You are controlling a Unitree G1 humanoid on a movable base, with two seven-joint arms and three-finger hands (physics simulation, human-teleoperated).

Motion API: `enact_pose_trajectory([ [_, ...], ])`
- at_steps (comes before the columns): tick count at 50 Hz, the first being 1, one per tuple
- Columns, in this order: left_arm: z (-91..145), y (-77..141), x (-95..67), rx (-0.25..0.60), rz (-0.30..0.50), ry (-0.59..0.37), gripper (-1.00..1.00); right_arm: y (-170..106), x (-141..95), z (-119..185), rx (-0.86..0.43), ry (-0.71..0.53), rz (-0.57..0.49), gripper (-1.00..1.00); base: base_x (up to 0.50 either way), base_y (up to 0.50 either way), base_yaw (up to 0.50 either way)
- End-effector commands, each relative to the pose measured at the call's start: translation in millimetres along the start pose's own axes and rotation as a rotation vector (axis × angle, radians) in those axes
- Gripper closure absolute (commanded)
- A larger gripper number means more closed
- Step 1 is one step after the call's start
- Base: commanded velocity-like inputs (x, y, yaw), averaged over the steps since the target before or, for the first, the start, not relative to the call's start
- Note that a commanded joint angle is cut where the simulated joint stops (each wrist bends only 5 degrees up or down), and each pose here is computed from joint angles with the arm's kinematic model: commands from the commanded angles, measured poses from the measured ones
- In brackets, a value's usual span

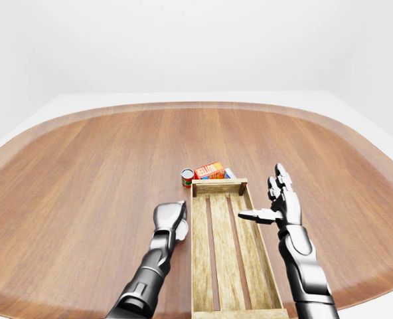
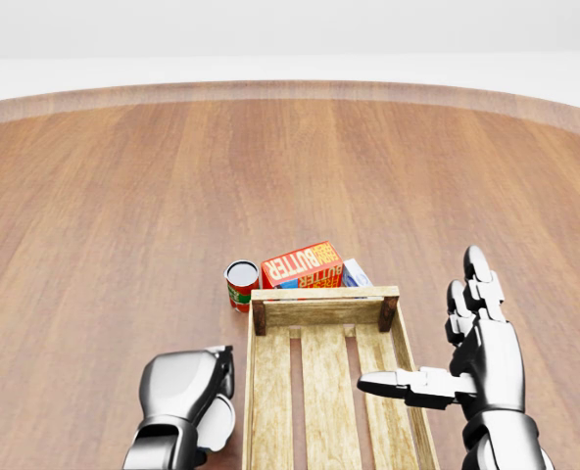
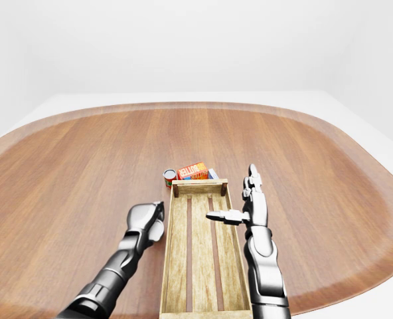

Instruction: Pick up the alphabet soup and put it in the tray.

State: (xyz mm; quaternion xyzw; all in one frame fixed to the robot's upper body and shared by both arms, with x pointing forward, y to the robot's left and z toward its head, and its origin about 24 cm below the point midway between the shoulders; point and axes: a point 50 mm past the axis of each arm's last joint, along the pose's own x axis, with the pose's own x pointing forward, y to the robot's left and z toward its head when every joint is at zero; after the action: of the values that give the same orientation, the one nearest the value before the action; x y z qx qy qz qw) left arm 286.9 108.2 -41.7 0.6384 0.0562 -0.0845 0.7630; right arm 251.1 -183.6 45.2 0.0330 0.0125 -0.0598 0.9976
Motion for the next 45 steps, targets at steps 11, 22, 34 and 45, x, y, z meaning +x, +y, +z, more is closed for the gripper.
enact_pose_trajectory([
  [11,-3,27,-6.7,0.042,0.074,-0.023,1.00,0,-1,1,0.002,-0.001,-0.001,-1.00,0.00,0.00,0.00],
  [22,-7,35,-8.3,0.053,0.087,-0.021,1.00,0,-1,1,0.001,-0.002,-0.003,-1.00,0.00,0.00,0.00],
  [34,-6,59,-15.2,0.093,0.138,-0.032,1.00,0,-2,2,0.001,-0.004,-0.005,-1.00,0.00,0.00,0.00],
  [45,3,86,-23.6,0.141,0.166,-0.052,1.00,0,-2,4,-0.002,-0.010,-0.009,-1.00,0.00,0.00,0.00],
])
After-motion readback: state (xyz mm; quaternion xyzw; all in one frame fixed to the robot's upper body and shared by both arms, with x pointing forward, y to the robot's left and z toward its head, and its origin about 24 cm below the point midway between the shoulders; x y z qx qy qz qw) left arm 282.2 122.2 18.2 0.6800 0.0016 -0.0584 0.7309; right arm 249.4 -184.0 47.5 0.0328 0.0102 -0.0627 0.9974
